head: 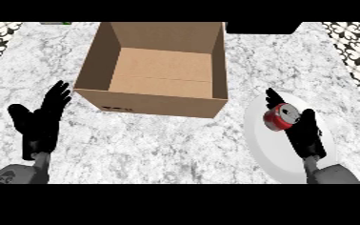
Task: Pick the cupcake from the plate and place it in the cardboard box
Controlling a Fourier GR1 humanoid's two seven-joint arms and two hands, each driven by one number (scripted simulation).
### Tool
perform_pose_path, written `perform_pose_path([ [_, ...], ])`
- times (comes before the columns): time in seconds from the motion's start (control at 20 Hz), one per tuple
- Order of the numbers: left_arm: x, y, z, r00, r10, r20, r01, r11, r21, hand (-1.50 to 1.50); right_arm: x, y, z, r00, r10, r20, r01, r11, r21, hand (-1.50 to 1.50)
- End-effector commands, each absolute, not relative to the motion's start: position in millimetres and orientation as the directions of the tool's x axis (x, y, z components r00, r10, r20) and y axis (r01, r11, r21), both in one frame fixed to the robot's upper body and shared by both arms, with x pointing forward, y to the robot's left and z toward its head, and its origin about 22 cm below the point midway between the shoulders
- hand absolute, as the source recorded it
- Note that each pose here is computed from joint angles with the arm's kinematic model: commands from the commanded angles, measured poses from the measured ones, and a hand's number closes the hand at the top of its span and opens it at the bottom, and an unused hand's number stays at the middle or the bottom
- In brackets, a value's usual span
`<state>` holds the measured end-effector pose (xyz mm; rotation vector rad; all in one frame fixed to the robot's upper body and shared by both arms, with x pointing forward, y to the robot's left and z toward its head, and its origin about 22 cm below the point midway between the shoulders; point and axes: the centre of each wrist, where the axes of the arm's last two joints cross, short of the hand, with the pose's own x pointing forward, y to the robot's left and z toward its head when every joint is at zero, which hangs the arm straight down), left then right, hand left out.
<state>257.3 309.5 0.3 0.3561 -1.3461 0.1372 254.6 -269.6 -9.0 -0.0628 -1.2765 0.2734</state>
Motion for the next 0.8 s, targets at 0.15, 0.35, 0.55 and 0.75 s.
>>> perform_pose_path([
  [0.15, 257, 317, 12, 0.157, -0.281, 0.947, -0.216, 0.926, 0.310, 0.00, 301, -307, 79, -0.179, 0.153, 0.972, 0.121, 0.984, -0.133, -1.50],
  [0.35, 250, 305, 5, 0.129, -0.332, 0.934, -0.148, 0.925, 0.349, 0.00, 284, -394, 77, 0.065, 0.629, 0.775, 0.448, 0.675, -0.586, 1.50],
  [0.55, 253, 300, 11, 0.136, -0.351, 0.927, -0.134, 0.920, 0.368, 0.00, 276, -362, 33, -0.107, 0.293, 0.950, 0.685, 0.714, -0.143, -1.50],
  [0.75, 235, 286, 21, 0.132, -0.344, 0.930, -0.104, 0.928, 0.358, 0.00, 236, -377, 17, -0.098, 0.407, 0.908, 0.603, 0.750, -0.271, -1.50],
])
